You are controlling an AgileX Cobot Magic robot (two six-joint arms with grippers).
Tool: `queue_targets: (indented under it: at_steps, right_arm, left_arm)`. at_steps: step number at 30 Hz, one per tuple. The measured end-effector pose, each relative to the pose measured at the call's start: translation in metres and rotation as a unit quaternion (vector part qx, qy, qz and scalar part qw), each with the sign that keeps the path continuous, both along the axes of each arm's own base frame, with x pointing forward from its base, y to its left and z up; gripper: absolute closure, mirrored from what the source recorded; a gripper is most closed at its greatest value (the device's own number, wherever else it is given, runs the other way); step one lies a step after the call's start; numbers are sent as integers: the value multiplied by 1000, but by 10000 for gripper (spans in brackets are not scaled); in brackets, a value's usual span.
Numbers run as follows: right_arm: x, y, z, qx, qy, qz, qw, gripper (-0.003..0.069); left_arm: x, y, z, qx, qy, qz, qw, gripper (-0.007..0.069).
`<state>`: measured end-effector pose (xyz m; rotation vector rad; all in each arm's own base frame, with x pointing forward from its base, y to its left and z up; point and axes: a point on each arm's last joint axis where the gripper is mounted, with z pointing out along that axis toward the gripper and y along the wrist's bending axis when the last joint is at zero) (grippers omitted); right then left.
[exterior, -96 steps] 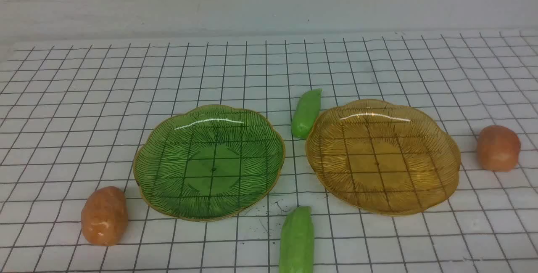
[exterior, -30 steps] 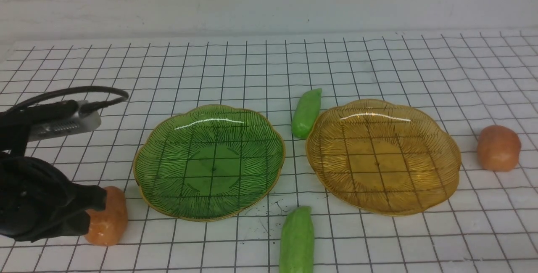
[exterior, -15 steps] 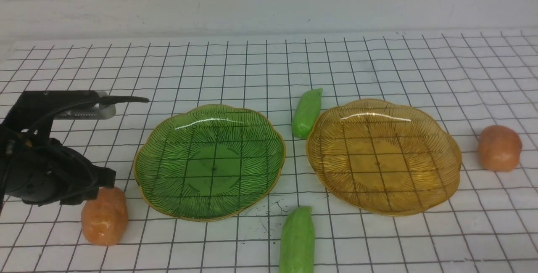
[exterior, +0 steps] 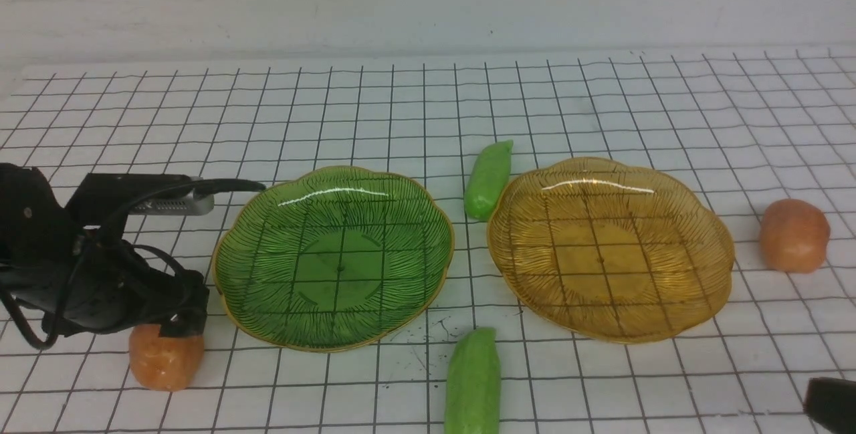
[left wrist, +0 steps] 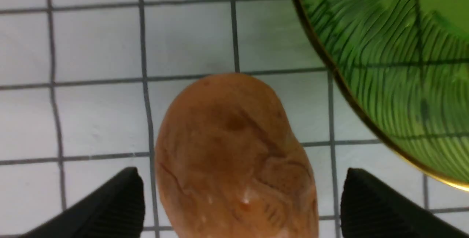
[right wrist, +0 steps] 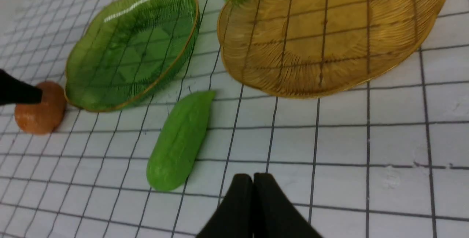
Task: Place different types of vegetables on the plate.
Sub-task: 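Pick up the potato beside the plates and place it on a plate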
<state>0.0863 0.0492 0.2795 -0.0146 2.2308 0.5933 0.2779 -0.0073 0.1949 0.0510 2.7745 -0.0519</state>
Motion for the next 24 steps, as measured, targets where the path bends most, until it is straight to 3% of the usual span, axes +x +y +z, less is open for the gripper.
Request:
queue_targets:
  at_steps: [4, 7, 13, 18, 20, 24]
  right_arm:
    - [9, 7, -5, -1, 23, 8, 1000, 673]
    - [14, 12, -9, -1, 45, 11, 999, 673]
    - [16, 14, -12, -1, 57, 11, 998, 673]
    - [15, 14, -13, -4, 62, 12, 998, 673]
    - [15, 14, -13, -9, 66, 14, 998, 673]
    - [15, 13, -14, -24, 64, 19, 997, 673]
  left_arm:
    - [4, 0, -15, 0, 23, 0, 1000, 11]
    - [7, 0, -18, 0, 27, 1, 1000, 99]
    - [7, 0, -13, -1, 37, 0, 999, 106]
    - [5, -16, 28, -37, 11, -6, 999, 106]
    - [6, -40, 61, -68, -40, -41, 996, 106]
    - [8, -80, 88, -109, -73, -97, 987, 106]
